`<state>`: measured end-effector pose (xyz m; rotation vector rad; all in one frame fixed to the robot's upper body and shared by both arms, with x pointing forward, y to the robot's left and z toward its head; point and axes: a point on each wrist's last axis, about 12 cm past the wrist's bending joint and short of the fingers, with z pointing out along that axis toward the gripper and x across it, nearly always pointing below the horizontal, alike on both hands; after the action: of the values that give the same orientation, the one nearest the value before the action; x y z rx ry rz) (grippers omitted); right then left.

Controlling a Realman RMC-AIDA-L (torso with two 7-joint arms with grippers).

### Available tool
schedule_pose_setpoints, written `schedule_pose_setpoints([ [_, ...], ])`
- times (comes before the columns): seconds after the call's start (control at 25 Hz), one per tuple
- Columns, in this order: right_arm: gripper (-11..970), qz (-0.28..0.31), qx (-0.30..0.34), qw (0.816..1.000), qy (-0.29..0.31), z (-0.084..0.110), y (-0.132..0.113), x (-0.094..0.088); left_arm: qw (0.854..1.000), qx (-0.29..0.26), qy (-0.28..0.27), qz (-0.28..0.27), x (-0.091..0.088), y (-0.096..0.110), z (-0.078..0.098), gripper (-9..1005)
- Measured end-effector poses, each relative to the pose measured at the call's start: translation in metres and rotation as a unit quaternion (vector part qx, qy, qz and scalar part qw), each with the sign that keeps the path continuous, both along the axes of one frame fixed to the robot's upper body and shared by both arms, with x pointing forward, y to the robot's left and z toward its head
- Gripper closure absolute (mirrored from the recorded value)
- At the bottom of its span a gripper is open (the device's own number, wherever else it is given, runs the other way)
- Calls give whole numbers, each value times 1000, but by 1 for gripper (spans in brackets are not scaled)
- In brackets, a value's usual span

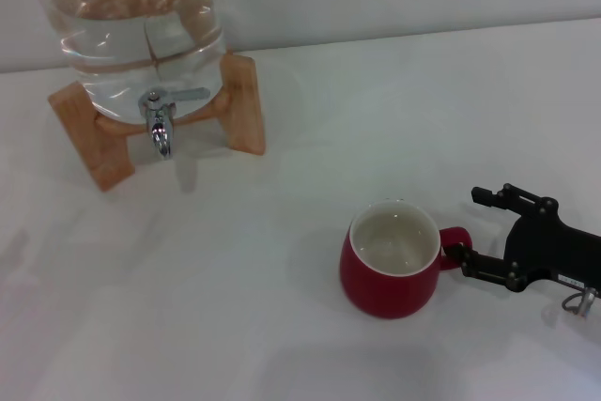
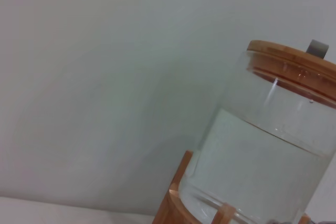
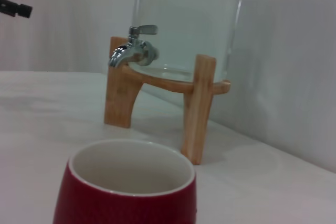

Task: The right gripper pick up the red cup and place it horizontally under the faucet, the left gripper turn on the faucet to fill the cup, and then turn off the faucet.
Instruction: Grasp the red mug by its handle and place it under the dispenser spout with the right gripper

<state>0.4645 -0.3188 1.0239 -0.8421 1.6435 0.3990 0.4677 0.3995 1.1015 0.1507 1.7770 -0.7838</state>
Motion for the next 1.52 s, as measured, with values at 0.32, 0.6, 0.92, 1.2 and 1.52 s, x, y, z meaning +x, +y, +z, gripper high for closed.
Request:
schedule_pose_setpoints([
  [0.32,181,-11,0,1000,8,-2,-3,0,1000,0,-1,-1,1,0,1,113],
  [0.6,181,-12,-2,1000,9,-2,-2,3,1000,-1,0,1,0,0,0,113],
  [0.92,181,-13,-2,1000,7,-1,-2,5,1000,-1,0,1,-1,0,-1,113],
  [1.2,182,-12,-5,1000,5,0,0,10,1000,-3,-1,-3,-1,-2,-1,113],
  [1.52,211,-12,-3,1000,5,0,0,10,1000,-6,2,-3,-6,-1,-2,113],
])
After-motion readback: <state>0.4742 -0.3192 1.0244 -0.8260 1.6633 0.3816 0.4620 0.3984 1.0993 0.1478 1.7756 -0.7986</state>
